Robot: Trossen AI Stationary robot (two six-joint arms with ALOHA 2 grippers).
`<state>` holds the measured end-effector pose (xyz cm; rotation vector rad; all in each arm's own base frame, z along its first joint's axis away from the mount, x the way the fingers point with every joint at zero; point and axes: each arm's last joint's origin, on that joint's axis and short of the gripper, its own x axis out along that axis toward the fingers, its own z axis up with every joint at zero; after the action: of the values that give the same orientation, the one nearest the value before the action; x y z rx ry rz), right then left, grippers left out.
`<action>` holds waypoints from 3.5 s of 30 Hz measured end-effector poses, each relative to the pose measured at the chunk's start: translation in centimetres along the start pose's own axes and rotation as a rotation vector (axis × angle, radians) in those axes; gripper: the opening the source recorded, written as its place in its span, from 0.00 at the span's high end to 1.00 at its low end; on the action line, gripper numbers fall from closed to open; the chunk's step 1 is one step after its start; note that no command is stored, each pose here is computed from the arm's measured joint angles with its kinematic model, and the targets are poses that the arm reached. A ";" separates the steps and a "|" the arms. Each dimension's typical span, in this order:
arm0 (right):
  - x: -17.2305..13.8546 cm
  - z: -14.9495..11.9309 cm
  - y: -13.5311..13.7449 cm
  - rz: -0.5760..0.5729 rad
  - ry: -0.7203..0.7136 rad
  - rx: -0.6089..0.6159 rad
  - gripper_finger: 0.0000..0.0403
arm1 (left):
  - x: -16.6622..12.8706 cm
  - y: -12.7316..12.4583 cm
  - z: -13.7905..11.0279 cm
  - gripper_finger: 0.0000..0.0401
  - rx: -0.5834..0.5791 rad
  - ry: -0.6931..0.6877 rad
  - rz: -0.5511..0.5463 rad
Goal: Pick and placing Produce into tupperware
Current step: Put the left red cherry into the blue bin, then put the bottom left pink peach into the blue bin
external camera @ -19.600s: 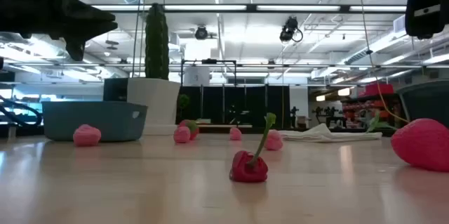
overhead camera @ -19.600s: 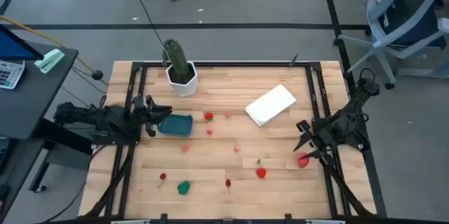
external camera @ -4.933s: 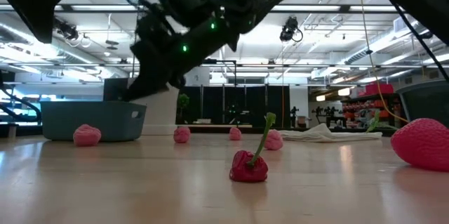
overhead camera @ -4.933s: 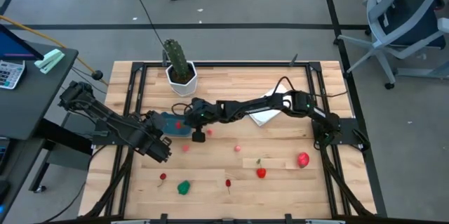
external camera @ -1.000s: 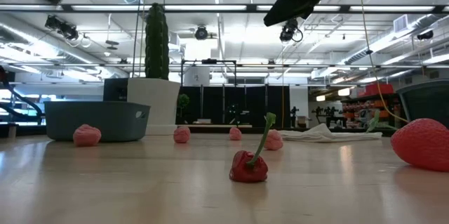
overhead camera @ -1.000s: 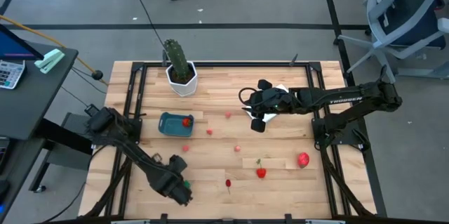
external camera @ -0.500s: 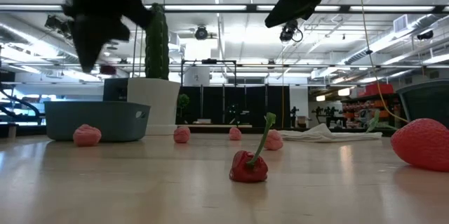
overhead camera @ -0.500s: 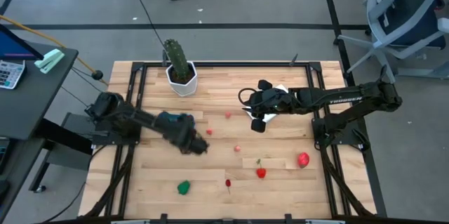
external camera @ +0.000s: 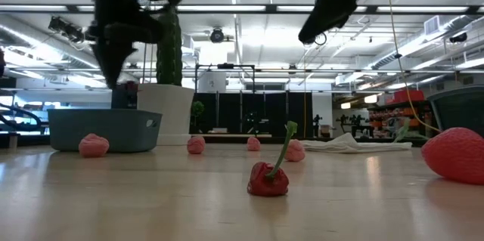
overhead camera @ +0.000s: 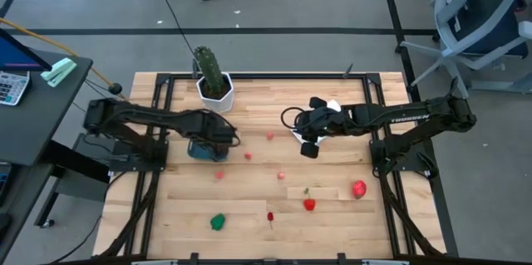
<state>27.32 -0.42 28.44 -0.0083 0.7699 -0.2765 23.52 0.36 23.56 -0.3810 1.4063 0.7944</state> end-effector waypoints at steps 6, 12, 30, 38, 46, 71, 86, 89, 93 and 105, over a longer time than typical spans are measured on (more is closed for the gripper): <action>0.4 -1.0 0.0 -0.007 0.051 0.021 0.75 | -1.1 4.3 -3.2 1.00 -0.112 -0.075 -0.106; 0.5 -1.1 0.0 -0.011 0.051 0.046 0.75 | 0.0 4.5 -4.6 1.00 -0.222 -0.310 -0.442; 0.5 -0.8 0.0 -0.008 0.024 0.045 0.75 | 5.1 3.6 -6.4 0.78 -0.083 -0.284 -0.450; 0.5 -0.8 0.0 -0.008 0.022 0.044 0.75 | 4.1 2.7 -5.3 0.62 -0.215 -0.377 -0.598; 0.5 -0.8 0.0 -0.007 0.022 0.043 0.75 | 2.0 0.5 -5.5 0.63 -0.136 -0.448 -0.870; 0.5 -0.8 0.1 -0.001 0.016 0.020 0.75 | 6.4 -5.2 -10.0 0.66 -0.288 -0.068 -0.665; 0.5 -0.8 0.1 0.002 0.016 0.019 0.75 | 7.2 -4.4 -9.3 0.66 -0.291 -0.126 -0.564; 0.5 -0.8 0.1 0.001 0.016 0.019 0.75 | 7.2 -4.4 -9.3 0.67 -0.292 -0.126 -0.568; 0.5 -0.8 0.1 0.001 0.016 0.019 0.75 | 6.9 -4.7 -9.1 0.66 -0.295 -0.136 -0.610; 0.5 -0.8 0.1 0.001 0.016 0.019 0.75 | 7.0 -4.4 -8.5 0.67 -0.306 -0.160 -0.600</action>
<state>27.16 -0.42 27.54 0.0123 0.7829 -0.2827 20.19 -6.52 14.47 -0.9060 0.9404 0.5240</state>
